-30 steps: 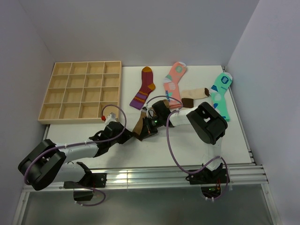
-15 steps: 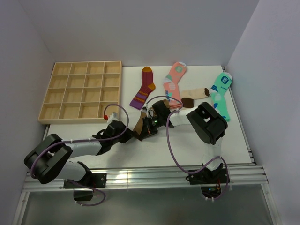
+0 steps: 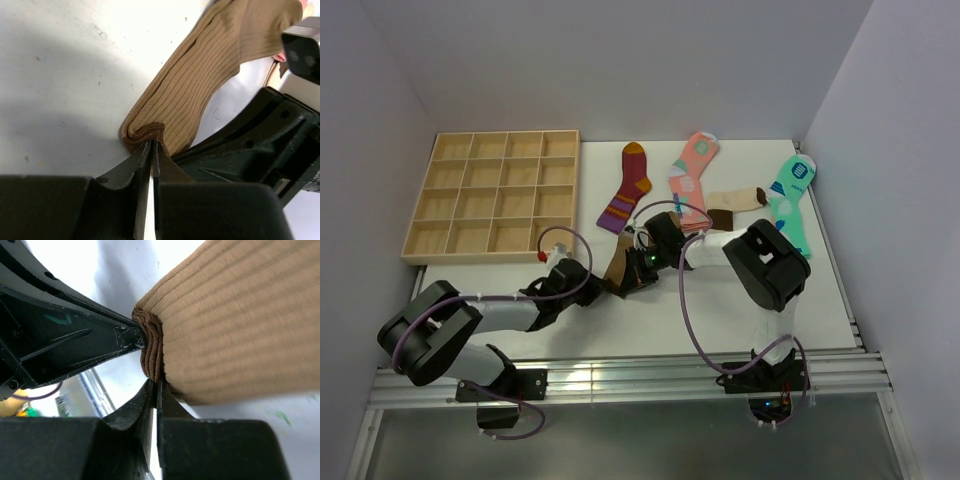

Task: Roll the socks
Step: Roll the sock at the center of the board.

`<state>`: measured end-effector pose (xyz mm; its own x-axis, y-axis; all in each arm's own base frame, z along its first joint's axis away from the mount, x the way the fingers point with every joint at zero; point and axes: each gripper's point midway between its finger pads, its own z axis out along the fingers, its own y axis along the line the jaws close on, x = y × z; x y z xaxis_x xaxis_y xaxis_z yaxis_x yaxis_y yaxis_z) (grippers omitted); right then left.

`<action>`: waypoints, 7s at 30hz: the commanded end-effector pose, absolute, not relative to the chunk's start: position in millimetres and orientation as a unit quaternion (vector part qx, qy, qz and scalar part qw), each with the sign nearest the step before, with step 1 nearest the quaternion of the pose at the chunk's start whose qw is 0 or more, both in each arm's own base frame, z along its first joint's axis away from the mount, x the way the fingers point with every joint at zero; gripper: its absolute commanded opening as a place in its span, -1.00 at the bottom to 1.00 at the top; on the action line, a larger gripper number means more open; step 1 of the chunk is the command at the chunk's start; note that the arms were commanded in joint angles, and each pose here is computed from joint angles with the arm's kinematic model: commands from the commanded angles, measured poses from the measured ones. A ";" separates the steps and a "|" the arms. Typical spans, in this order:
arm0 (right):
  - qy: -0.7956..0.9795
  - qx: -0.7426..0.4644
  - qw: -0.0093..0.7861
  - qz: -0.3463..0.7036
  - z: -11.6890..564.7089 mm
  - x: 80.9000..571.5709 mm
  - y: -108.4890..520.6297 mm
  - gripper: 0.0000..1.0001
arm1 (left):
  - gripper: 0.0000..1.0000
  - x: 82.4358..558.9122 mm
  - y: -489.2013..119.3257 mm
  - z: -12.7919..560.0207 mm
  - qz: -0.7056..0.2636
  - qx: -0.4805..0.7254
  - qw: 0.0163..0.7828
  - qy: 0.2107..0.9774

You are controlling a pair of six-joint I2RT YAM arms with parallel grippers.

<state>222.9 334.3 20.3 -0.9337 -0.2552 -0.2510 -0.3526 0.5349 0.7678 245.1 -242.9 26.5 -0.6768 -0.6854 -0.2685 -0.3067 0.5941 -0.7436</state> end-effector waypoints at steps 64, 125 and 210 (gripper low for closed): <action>0.864 -0.293 0.291 0.288 36.9 242.3 347.2 -1.00 | -0.74 258.2 -232.0 52.2 -0.323 -0.287 0.326 0.841; 0.877 -0.253 0.235 0.333 25.3 246.9 343.0 -1.00 | -0.28 255.9 -212.4 17.1 -0.282 -0.288 0.330 0.853; 0.898 -0.333 0.215 0.191 -23.5 197.7 345.4 -1.00 | -0.53 258.1 -201.9 42.7 -0.241 -0.283 0.335 0.866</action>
<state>233.2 366.6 17.6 -0.5885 -0.4269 -0.6866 -0.6853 0.7139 0.1435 258.1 -207.3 31.1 -0.6386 -0.6399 -0.4275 -0.3331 0.7306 -0.5960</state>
